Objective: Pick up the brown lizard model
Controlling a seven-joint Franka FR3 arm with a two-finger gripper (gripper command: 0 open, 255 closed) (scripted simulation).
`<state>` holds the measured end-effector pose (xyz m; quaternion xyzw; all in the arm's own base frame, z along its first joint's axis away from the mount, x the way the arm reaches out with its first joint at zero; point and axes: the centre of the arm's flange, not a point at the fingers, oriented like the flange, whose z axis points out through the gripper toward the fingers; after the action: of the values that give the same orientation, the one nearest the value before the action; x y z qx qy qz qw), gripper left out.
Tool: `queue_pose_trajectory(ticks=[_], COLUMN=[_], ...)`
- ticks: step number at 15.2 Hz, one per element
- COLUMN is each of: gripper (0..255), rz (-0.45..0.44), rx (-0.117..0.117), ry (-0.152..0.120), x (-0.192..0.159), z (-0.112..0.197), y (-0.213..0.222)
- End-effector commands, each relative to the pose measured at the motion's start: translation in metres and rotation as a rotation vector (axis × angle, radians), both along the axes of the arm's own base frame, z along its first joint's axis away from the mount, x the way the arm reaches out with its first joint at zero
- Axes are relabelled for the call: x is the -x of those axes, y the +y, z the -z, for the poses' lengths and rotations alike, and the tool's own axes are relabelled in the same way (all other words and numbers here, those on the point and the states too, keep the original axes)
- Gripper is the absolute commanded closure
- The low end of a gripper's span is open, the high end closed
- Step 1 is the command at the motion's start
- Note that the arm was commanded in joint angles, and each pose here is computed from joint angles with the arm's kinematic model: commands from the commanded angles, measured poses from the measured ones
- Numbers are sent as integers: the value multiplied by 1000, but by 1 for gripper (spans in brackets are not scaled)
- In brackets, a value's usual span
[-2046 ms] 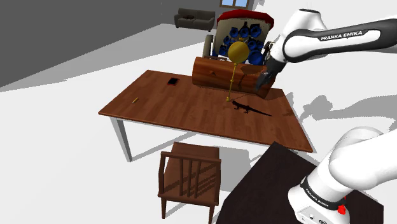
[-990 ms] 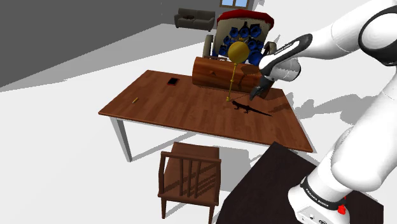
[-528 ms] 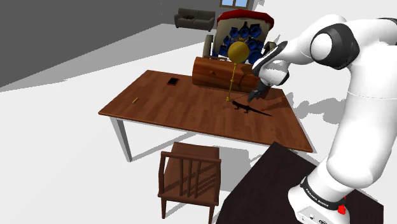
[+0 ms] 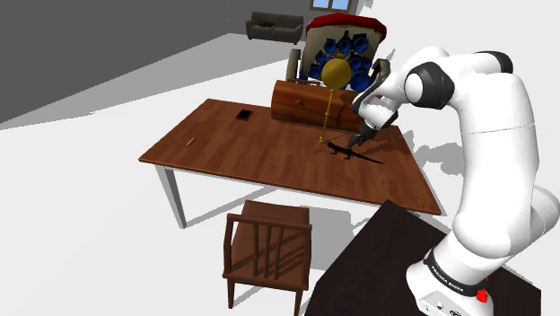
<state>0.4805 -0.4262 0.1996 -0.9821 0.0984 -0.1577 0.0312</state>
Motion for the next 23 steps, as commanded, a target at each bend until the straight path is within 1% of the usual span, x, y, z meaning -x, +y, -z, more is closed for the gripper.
queue_pose_trajectory(ticks=[1, 7, 9, 10, 19, 23], gripper=[0, 0, 0, 255, 255, 255], rz=[3, 3, 3, 3, 3, 3], rx=[-4, -4, -4, -4, -4, -4], ry=[-4, -4, -3, -3, -4, -4], x=[-3, -3, -3, -4, -3, -3], z=[13, 47, 47, 47, 47, 26], y=[-8, -8, -8, -8, -8, -8])
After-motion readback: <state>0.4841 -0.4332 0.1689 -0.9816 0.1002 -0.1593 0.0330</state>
